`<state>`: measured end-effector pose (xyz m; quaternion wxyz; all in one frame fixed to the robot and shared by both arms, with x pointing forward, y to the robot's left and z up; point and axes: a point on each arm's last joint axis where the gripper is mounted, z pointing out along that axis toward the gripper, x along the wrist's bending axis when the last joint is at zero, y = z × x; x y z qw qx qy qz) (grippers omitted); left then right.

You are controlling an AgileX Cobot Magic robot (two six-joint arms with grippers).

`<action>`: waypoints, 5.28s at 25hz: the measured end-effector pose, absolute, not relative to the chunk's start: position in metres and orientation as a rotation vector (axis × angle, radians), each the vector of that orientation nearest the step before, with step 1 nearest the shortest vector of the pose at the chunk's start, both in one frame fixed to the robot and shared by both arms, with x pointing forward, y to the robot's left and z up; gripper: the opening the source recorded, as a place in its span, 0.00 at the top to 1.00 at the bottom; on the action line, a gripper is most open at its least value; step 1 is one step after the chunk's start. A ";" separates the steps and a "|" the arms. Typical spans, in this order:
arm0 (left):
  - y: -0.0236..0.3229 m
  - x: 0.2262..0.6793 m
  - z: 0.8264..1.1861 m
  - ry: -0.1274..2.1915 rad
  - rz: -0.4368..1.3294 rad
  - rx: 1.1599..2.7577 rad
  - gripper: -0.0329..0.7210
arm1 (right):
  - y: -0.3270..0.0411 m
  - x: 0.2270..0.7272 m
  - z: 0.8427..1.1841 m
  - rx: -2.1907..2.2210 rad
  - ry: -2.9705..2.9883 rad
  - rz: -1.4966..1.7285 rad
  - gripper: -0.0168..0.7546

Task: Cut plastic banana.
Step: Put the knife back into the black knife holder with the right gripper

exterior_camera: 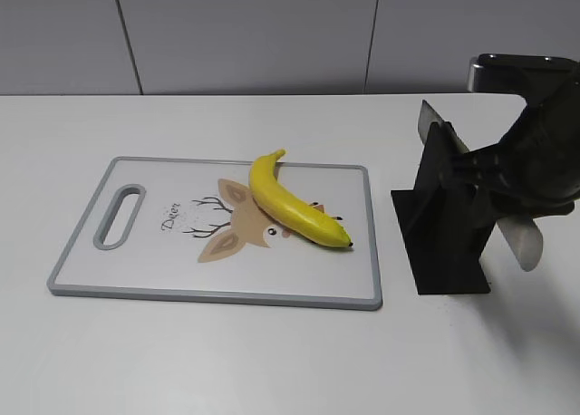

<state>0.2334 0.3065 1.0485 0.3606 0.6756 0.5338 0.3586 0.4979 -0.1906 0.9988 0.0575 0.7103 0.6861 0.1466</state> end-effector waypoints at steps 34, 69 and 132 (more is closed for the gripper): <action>0.307 0.233 1.048 1.376 0.924 1.741 0.20 | -0.219 0.404 1.068 1.487 2.538 0.560 0.23; 0.307 0.233 1.048 1.376 0.924 1.741 0.20 | -0.293 0.228 1.057 1.063 1.987 1.205 0.23; 0.306 0.232 1.048 1.532 1.010 1.649 0.46 | -0.288 0.231 1.057 1.363 1.694 1.025 0.23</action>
